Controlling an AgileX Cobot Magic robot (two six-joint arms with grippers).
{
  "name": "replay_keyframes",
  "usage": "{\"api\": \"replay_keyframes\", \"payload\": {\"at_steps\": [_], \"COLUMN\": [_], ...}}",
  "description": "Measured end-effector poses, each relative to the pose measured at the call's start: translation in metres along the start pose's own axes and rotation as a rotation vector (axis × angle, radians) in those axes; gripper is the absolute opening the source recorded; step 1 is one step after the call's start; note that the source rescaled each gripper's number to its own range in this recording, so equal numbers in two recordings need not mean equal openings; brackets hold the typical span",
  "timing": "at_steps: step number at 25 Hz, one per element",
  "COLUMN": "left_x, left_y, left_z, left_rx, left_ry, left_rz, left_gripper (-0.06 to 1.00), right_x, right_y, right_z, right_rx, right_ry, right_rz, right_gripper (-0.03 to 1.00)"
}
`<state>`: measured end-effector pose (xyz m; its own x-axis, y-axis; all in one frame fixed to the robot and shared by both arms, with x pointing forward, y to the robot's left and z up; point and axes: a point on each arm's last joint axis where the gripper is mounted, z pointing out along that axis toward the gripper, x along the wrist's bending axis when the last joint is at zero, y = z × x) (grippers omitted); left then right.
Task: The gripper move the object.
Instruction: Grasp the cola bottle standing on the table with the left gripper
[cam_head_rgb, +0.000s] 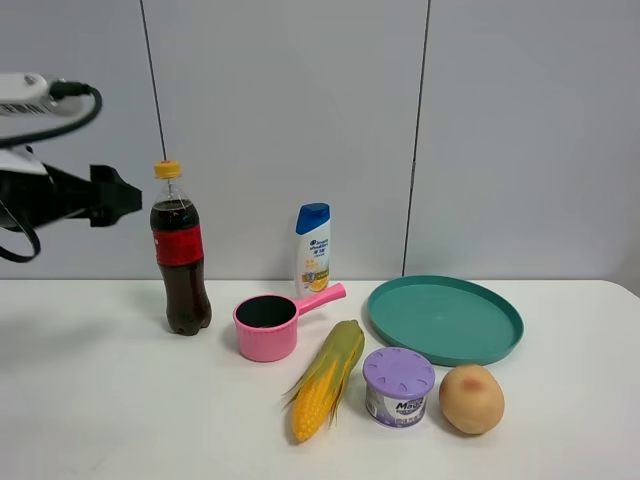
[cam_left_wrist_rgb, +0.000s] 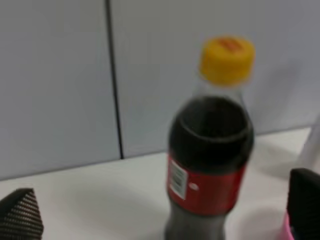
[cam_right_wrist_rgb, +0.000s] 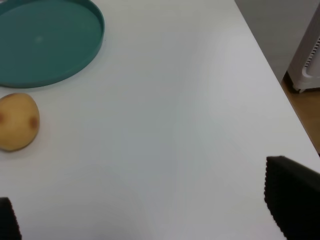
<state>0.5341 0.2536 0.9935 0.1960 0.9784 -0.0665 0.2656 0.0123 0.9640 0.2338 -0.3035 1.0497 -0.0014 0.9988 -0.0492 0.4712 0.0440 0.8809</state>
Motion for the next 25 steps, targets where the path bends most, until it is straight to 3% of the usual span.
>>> {"api": "replay_keyframes", "payload": {"at_steps": [5, 9, 16, 25], "left_x": [-0.013, -0.022, -0.023, -0.022], "left_y": [-0.02, -0.024, -0.037, -0.056], "left_z": [0.017, 0.022, 0.03, 0.04], "left_rx": [0.006, -0.02, -0.01, 0.03], "left_ry": [-0.082, -0.129, -0.143, -0.14], "left_rz": [0.036, -0.016, -0.091, -0.084], "left_gripper": [1.0, 1.0, 1.0, 1.0], "right_x": [0.0, 0.0, 0.0, 0.0], "right_y": [0.0, 0.0, 0.0, 0.0], "right_z": [0.0, 0.0, 0.0, 0.0], "right_rx": [0.0, 0.0, 0.0, 0.0], "right_ry": [0.0, 0.0, 0.0, 0.0], "right_rz": [0.0, 0.0, 0.0, 0.0], "right_gripper": [1.0, 1.0, 1.0, 1.0]}}
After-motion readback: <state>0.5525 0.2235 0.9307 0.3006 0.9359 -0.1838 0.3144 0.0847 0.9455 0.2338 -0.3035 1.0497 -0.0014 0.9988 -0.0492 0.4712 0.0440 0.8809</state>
